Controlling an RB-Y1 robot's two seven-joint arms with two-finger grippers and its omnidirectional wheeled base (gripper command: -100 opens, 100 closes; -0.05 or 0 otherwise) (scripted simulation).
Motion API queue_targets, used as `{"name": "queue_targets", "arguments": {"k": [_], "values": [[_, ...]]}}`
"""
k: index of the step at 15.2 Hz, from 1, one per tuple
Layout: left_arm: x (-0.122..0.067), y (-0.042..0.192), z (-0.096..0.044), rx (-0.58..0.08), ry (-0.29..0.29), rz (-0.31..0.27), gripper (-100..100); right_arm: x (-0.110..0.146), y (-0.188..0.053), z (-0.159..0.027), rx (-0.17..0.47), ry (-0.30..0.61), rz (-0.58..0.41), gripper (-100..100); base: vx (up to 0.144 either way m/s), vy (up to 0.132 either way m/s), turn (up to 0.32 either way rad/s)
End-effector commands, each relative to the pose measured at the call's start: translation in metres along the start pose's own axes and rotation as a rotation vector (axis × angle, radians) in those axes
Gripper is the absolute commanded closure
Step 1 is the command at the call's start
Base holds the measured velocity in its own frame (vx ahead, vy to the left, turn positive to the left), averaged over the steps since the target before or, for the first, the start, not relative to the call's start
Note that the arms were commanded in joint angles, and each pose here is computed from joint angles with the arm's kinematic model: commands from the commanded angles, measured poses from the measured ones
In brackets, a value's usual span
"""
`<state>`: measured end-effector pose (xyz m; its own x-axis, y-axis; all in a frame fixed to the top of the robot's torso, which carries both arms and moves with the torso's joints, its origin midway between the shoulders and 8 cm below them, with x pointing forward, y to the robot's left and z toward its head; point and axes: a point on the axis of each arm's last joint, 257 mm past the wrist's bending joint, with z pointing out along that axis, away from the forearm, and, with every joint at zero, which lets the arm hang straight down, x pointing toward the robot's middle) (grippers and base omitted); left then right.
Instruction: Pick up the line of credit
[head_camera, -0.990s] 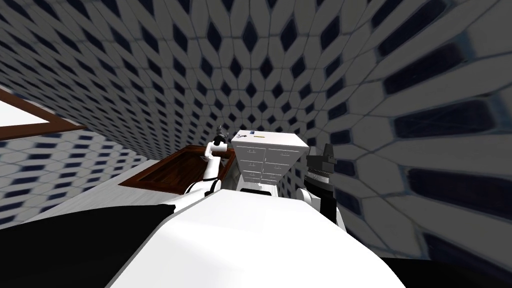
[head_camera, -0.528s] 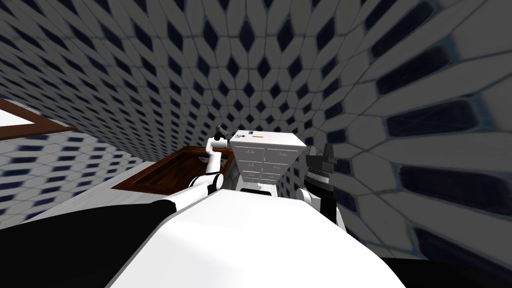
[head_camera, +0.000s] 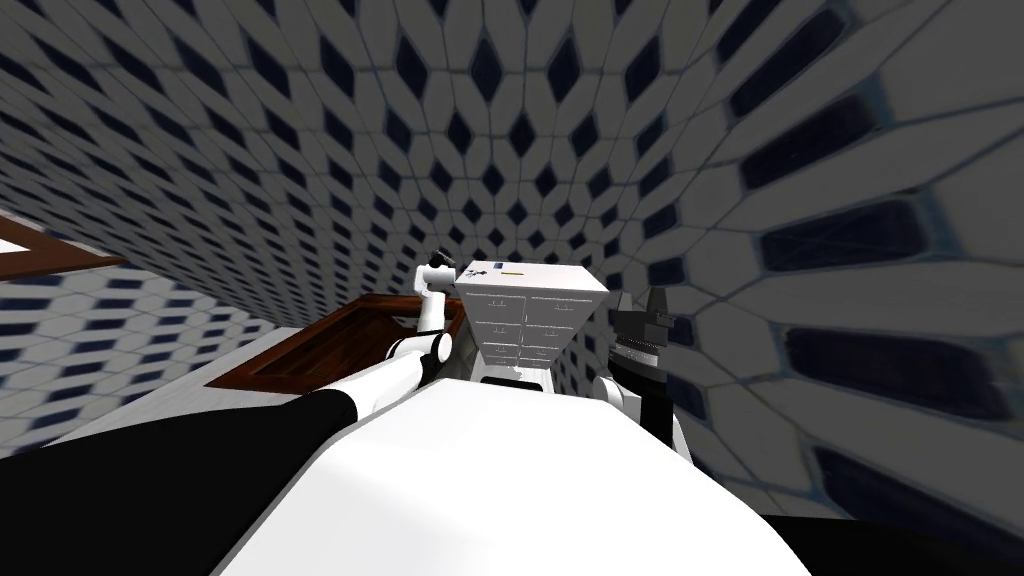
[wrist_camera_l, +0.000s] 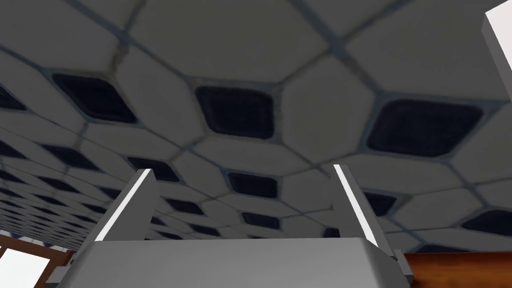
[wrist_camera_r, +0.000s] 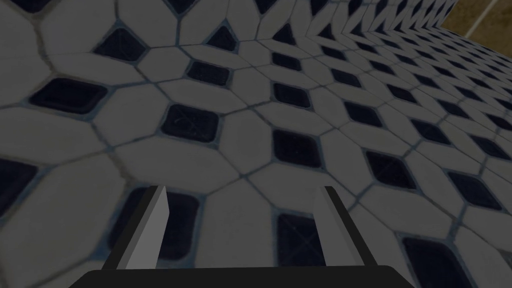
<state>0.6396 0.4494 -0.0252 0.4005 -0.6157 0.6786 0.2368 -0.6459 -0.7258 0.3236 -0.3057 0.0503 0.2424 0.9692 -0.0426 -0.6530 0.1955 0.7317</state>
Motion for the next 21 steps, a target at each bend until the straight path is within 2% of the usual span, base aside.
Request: {"name": "queue_targets", "arguments": {"k": [1, 2, 3, 4, 5, 7, 8, 9, 10, 11, 12, 13, 14, 15, 17, 18, 20, 21], "values": [[-0.004, 0.003, 0.007, -0.027, -0.052, -0.068, -100, 0.000, 0.000, 0.000, 0.000, 0.000, 0.000, 0, 0.007, -0.008, -0.041], [0.004, 0.001, 0.006, -0.031, -0.051, -0.077, -100, 0.000, 0.000, 0.000, 0.000, 0.000, 0.000, 0, 0.011, -0.009, -0.070], [0.003, 0.002, 0.006, -0.037, -0.060, -0.078, -100, 0.000, 0.000, 0.000, 0.000, 0.000, 0.000, 0, 0.009, -0.005, -0.034], [-0.001, 0.006, 0.011, -0.056, -0.098, -0.134, -100, 0.000, 0.000, 0.000, 0.000, 0.000, 0.000, 0, 0.011, -0.008, -0.052], [0.008, 0.003, 0.010, -0.060, -0.096, -0.146, -100, 0.000, 0.000, 0.000, 0.000, 0.000, 0.000, 0, 0.012, -0.009, -0.067], [0.007, 0.005, 0.010, -0.070, -0.110, -0.148, -100, 0.000, 0.000, 0.000, 0.000, 0.000, 0.000, 0, 0.008, -0.005, -0.022], [0.006, 0.010, 0.013, -0.093, -0.149, -0.208, -100, 0.000, 0.000, 0.000, 0.000, 0.000, 0.000, 0, 0.010, -0.009, -0.058], [0.014, 0.008, 0.012, -0.098, -0.148, -0.215, -100, 0.000, 0.000, 0.000, 0.000, 0.000, 0.000, 0, 0.014, -0.009, -0.067], [0.012, 0.010, 0.011, -0.105, -0.159, -0.215, -100, 0.000, 0.000, 0.000, 0.000, 0.000, 0.000, 0, 0.012, -0.005, -0.027], [0.012, 0.016, 0.014, -0.127, -0.193, -0.271, -100, 0.000, 0.000, 0.000, 0.000, 0.000, 0.000, 0, 0.017, -0.007, -0.061], [0.020, 0.015, 0.012, -0.133, -0.193, -0.278, -100, 0.000, 0.000, 0.000, 0.000, 0.000, 0.000, 0, 0.019, -0.009, -0.067], [0.017, 0.017, 0.011, -0.142, -0.207, -0.278, -100, 0.000, 0.000, 0.000, 0.000, 0.000, 0.000, 0, 0.014, -0.007, -0.030], [0.018, 0.024, 0.012, -0.164, -0.239, -0.331, -100, 0.000, 0.000, 0.000, 0.000, 0.000, 0.000, 0, 0.017, -0.009, -0.075], [0.027, 0.022, 0.011, -0.171, -0.239, -0.337, -100, 0.000, 0.000, 0.000, 0.000, 0.000, 0.000, 0, 0.018, -0.007, -0.073], [0.024, 0.025, 0.009, -0.181, -0.255, -0.337, -100, 0.000, 0.000, 0.000, 0.000, 0.000, 0.000, 0, 0.010, -0.002, -0.005], [0.029, 0.033, 0.008, -0.211, -0.291, -0.388, -100, 0.000, 0.000, 0.000, 0.000, 0.000, 0.000, 0, 0.012, -0.005, -0.053], [0.031, 0.034, 0.005, -0.221, -0.302, -0.390, -100, 0.000, 0.000, 0.000, 0.000, 0.000, 0.000, 0, 0.015, -0.005, -0.049], [0.036, 0.044, 0.003, -0.252, -0.339, -0.436, -100, 0.000, 0.000, 0.000, 0.000, 0.000, 0.000, 0, 0.016, -0.007, -0.068]]}}
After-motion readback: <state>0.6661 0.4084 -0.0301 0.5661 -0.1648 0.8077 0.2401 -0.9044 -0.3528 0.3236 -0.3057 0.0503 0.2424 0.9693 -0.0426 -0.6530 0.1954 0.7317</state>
